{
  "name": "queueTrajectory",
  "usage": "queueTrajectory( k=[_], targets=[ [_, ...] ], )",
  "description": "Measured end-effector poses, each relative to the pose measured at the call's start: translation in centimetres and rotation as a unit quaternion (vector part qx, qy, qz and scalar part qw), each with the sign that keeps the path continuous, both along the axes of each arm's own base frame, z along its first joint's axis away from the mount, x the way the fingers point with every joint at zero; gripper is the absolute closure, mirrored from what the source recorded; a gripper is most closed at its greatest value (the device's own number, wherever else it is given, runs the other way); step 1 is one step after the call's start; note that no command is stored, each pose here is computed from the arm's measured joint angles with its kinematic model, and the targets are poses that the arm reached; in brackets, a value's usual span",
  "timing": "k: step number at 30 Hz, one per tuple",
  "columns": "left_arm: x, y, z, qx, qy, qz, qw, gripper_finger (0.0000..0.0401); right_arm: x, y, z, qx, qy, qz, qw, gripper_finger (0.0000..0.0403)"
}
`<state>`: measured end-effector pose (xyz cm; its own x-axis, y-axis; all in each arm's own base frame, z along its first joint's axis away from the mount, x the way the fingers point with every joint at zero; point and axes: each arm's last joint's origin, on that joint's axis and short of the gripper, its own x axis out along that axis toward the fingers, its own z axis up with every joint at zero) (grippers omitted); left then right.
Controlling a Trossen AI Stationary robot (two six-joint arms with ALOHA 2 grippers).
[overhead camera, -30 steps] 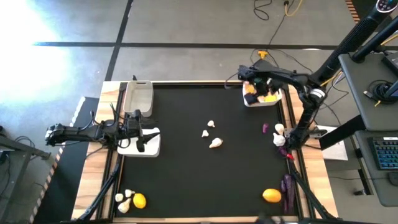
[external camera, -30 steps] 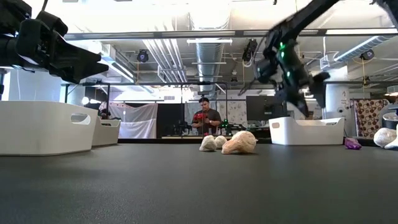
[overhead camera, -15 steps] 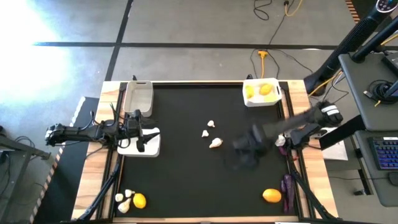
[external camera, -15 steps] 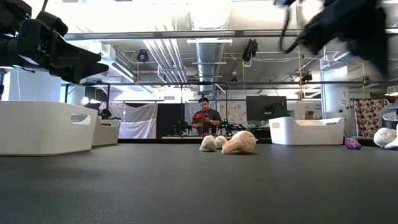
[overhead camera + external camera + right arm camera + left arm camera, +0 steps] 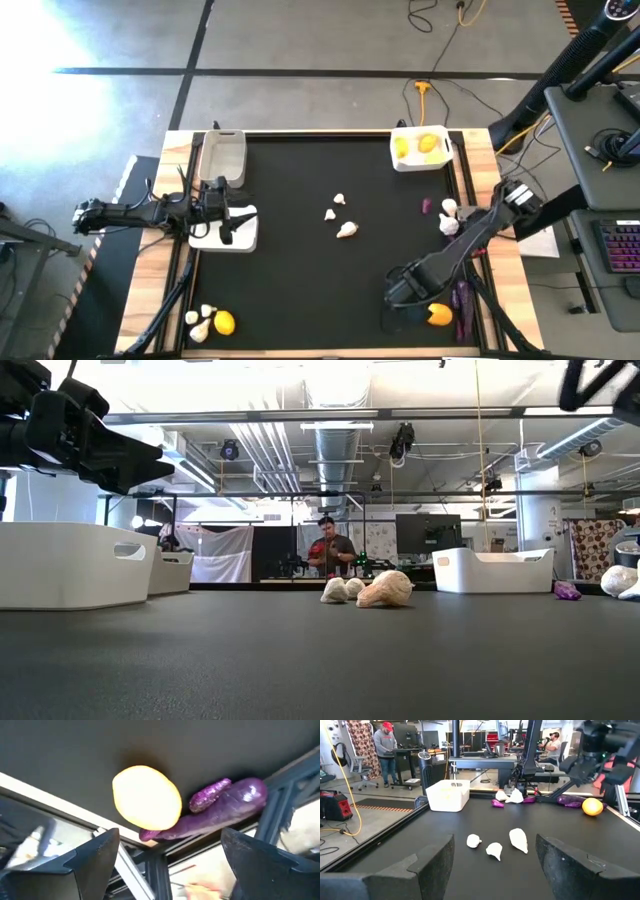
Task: Sort produce into baskets
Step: Put the yellow lemon into the top white bin
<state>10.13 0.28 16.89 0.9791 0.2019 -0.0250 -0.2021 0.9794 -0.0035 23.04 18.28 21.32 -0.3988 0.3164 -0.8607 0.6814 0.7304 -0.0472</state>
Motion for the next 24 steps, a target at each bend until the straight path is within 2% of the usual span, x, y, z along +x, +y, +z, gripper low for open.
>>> queueTrajectory(
  k=[5, 9, 15, 24],
  targets=[
    [0.0, 0.0, 0.0, 0.0, 0.0, 0.0, 1.0, 0.0139, 0.6, 1.5, -1.4, 0.035, 0.006, 0.066, 0.997, 0.0062],
    [0.0, 0.0, 0.0, 0.0, 0.0, 0.0, 1.0, 0.0139, 0.8, 2.2, -2.6, 0.039, 0.016, 0.092, 0.995, 0.0062],
    [0.0, 0.0, 0.0, 0.0, 0.0, 0.0, 1.0, 0.0139, 0.5, 3.4, -4.4, 0.078, 0.04, 0.15, 0.985, 0.0062],
    [0.0, 0.0, 0.0, 0.0, 0.0, 0.0, 1.0, 0.0139, 0.2, 4.5, -6.5, 0.064, 0.051, 0.172, 0.982, 0.0065]
  ],
)
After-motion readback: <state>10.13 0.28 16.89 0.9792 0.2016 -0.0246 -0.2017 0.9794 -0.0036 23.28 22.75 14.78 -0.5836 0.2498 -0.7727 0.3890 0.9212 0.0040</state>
